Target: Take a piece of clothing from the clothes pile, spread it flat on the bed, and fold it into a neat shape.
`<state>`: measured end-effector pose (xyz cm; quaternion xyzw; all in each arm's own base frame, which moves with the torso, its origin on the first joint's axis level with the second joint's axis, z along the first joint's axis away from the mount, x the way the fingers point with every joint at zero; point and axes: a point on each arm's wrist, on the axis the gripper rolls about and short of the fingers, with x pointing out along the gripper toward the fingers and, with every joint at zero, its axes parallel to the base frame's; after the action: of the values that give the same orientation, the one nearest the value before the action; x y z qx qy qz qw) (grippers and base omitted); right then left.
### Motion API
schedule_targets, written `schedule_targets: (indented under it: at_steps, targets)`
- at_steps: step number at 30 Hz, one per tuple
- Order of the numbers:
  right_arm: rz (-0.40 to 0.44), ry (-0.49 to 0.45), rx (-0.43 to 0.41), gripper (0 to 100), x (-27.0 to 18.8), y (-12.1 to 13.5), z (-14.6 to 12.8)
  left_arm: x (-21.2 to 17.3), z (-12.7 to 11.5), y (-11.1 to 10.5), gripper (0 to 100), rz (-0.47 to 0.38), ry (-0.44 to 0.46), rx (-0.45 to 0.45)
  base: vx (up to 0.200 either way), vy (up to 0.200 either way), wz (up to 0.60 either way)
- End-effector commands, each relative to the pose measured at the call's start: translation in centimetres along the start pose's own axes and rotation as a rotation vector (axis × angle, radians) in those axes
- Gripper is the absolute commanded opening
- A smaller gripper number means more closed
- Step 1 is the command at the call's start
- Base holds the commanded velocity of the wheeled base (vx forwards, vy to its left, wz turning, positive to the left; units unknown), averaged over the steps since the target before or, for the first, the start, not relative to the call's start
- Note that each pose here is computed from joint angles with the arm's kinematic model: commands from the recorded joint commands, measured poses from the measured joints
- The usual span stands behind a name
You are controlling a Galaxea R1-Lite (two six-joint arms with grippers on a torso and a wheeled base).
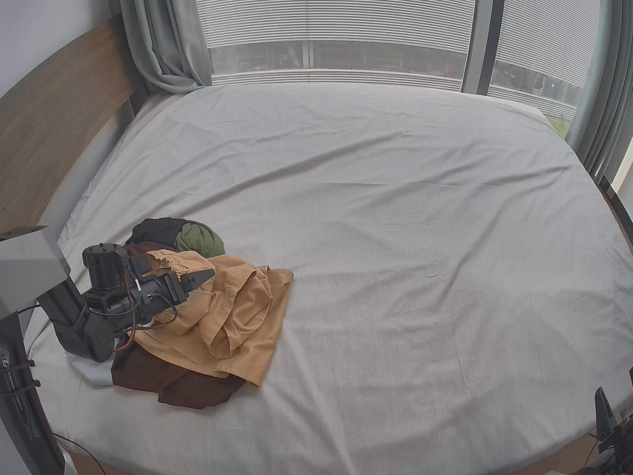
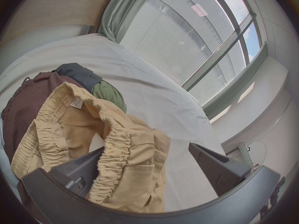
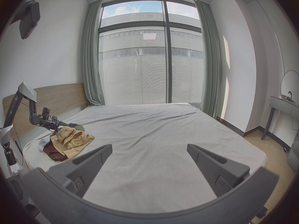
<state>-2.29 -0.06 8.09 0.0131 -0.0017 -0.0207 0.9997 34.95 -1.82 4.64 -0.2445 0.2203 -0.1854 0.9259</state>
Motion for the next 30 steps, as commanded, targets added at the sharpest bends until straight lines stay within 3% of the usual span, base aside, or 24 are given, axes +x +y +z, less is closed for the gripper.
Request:
schedule_targets:
  at_steps: [1, 2, 3, 18, 26, 30]
  targets:
    - [0.000, 0.007, 0.000, 100, 0.1, 0.0, -0.5, 0.4, -0.4, 0.2, 100, 0.001, 0.009, -0.003, 0.000, 0.000, 0.00]
    - [0.000, 0.007, 0.000, 100, 0.1, 0.0, -0.5, 0.4, -0.5, 0.3, 100, 0.003, 0.013, -0.003, 0.000, 0.000, 0.00]
    - [0.000, 0.007, 0.000, 100, 0.1, 0.0, -0.5, 0.4, -0.5, 0.4, 0, 0.005, 0.010, -0.001, 0.000, 0.000, 0.00]
    - [0.000, 0.007, 0.000, 100, 0.1, 0.0, -0.5, 0.0, -1.2, 0.4, 0, -0.014, 0.002, -0.009, 0.000, 0.000, 0.00]
    - [0.000, 0.007, 0.000, 100, 0.1, 0.0, -0.5, -1.9, -0.2, -2.8, 0, -0.092, -0.075, -0.168, 0.000, 0.000, 0.00]
    - [0.000, 0.007, 0.000, 100, 0.1, 0.0, -0.5, -2.6, 0.5, -3.5, 0, -0.094, -0.111, -0.195, 0.000, 0.000, 0.00]
